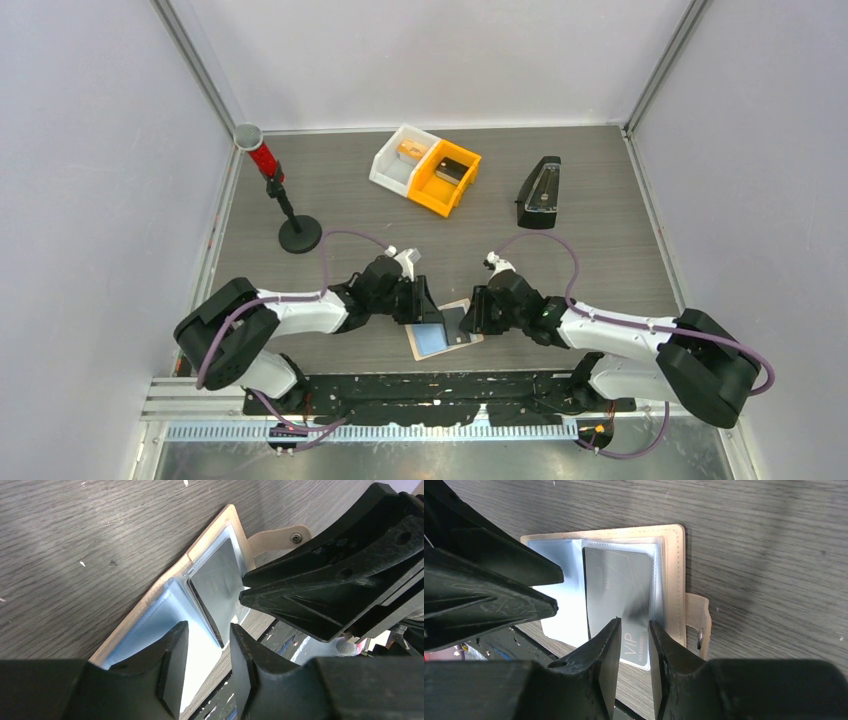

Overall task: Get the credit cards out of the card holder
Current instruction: Remove the credit card from the card holder.

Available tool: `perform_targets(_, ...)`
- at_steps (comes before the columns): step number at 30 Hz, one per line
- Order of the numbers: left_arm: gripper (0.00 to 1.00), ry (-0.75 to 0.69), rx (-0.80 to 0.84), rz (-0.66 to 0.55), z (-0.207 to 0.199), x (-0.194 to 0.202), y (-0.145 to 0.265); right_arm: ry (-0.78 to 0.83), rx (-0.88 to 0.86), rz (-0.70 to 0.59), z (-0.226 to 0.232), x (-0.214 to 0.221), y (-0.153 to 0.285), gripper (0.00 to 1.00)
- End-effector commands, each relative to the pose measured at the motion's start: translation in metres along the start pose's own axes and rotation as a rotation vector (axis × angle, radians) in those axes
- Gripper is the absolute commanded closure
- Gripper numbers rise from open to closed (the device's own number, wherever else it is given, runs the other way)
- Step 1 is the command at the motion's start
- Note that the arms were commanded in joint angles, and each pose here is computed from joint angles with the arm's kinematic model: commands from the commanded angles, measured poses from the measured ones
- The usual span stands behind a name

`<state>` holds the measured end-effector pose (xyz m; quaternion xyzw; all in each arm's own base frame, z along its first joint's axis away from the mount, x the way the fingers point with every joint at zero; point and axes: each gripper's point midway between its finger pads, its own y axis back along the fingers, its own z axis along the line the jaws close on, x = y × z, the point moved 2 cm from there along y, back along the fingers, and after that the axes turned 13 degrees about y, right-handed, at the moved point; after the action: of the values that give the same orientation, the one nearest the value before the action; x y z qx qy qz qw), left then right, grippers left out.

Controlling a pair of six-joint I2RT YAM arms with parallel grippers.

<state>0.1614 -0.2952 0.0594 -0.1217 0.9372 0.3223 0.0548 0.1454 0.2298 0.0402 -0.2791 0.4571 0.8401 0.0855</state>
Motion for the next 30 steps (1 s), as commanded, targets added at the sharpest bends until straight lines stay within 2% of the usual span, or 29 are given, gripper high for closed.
perform_targets(1,0.65,-0.011,0.061,-0.031,-0.009,-0.006,-0.006,-0.028,0.003,0.026,-0.005,0.012,0.0,0.66)
perform_targets(6,0.73,-0.007,0.104,0.013,-0.014,-0.002,-0.013,-0.036,-0.011,0.004,-0.004,0.011,-0.001,0.67)
perform_targets(10,0.75,0.007,0.091,0.013,-0.007,-0.001,-0.016,-0.039,-0.017,0.0,-0.003,0.011,-0.001,0.67)
perform_targets(23,0.74,0.045,0.081,0.023,-0.001,0.002,-0.022,-0.052,-0.008,0.001,-0.008,0.017,-0.001,0.7)
perform_targets(30,0.67,0.028,0.002,-0.005,0.006,-0.001,-0.012,-0.05,-0.041,-0.002,0.003,0.008,0.005,0.72)
